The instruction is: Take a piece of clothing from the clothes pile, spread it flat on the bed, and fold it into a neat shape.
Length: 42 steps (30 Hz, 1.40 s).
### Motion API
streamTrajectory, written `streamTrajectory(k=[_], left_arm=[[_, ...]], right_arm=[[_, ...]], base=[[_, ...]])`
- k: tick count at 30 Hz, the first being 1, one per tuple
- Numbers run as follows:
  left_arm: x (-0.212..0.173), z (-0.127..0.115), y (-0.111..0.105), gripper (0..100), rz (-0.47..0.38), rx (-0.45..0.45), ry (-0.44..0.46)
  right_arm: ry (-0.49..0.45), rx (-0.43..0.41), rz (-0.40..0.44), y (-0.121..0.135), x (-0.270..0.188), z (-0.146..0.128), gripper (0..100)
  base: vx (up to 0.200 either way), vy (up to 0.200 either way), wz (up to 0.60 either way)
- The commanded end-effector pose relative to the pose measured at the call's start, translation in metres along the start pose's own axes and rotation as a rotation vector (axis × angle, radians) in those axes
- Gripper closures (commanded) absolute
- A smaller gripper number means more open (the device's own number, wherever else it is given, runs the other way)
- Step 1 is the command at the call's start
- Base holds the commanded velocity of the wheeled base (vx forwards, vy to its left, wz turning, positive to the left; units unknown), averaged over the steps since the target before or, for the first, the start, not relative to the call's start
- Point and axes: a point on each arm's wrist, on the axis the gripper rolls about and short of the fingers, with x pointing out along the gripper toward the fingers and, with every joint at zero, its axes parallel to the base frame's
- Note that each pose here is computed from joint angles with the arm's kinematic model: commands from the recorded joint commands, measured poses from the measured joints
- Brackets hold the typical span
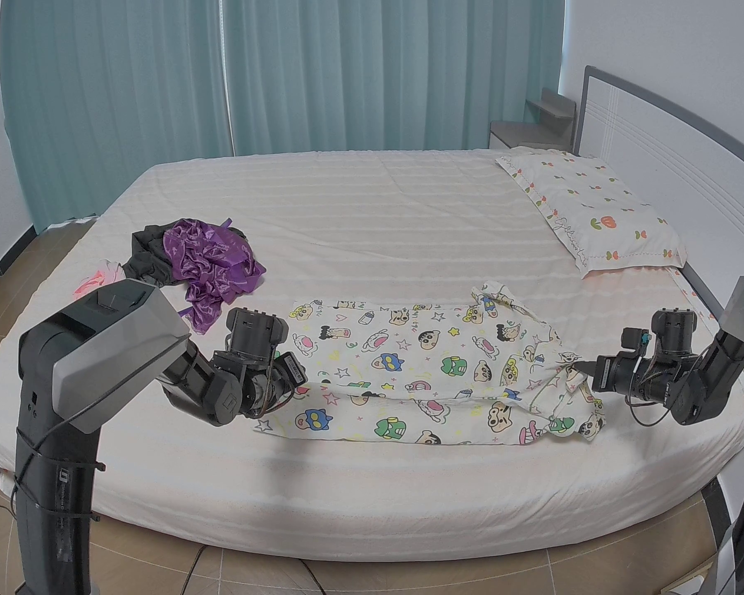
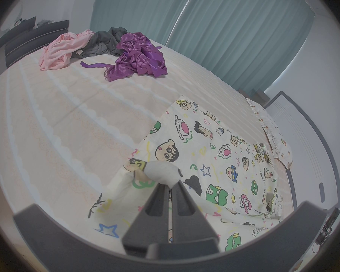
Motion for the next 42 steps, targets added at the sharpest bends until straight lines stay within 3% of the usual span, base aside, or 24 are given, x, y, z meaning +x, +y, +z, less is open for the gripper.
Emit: streamTrajectory(k=[1, 9, 10, 11, 17, 22, 27, 32, 36, 37, 42], left_arm=[[0.012, -0.002, 0.002, 100, 0.019, 0.001, 0.014], [0.023, -0.002, 0.002, 100, 0.044, -0.049, 0.032], [0.023, -0.001, 0.001, 0, 0.042, -0.051, 0.030], [0.024, -0.001, 0.001, 0, 0.041, -0.054, 0.029], [0.024, 0.001, 0.002, 0, 0.044, -0.062, 0.025], [0.018, 0.014, 0.006, 0, 0.049, -0.132, -0.001], [-0.009, 0.040, 0.018, 0, 0.044, -0.180, -0.030], [-0.049, 0.050, 0.032, 0, -0.037, -0.204, 0.045], [-0.079, 0.040, 0.047, 0, -0.084, -0.232, 0.100], [-0.090, 0.033, 0.052, 0, -0.113, -0.274, 0.102], [-0.107, 0.008, 0.067, 0, -0.207, -0.350, 0.126]], right_arm=[[-0.001, 0.020, -0.005, -0.003, 0.014, -0.002, 100], [-0.009, 0.039, -0.009, -0.006, 0.031, -0.002, 100], [-0.005, 0.041, -0.010, -0.007, 0.032, -0.003, 100], [0.002, 0.044, -0.011, -0.009, 0.035, -0.006, 0], [-0.008, 0.122, -0.016, -0.012, 0.035, -0.007, 0], [-0.052, 0.208, -0.047, -0.017, 0.020, 0.005, 0], [-0.097, 0.343, -0.060, 0.000, -0.004, 0.011, 0], [-0.127, 0.473, -0.116, 0.027, -0.005, 0.000, 0], [-0.121, 0.580, -0.154, 0.047, 0.006, -0.013, 0], [-0.105, 0.606, -0.155, 0.053, 0.011, -0.019, 0], [-0.057, 0.617, -0.165, 0.055, 0.018, -0.032, 0]], base=[[0.000, 0.000, 0.00], [0.000, 0.000, 0.00], [0.000, 0.000, 0.00], [0.000, 0.000, 0.00], [0.000, 0.000, 0.00], [0.000, 0.000, 0.00], [0.000, 0.000, 0.00], [0.000, 0.000, 0.00], [0.000, 0.000, 0.00], [0.000, 0.000, 0.00], [0.000, 0.000, 0.00]])
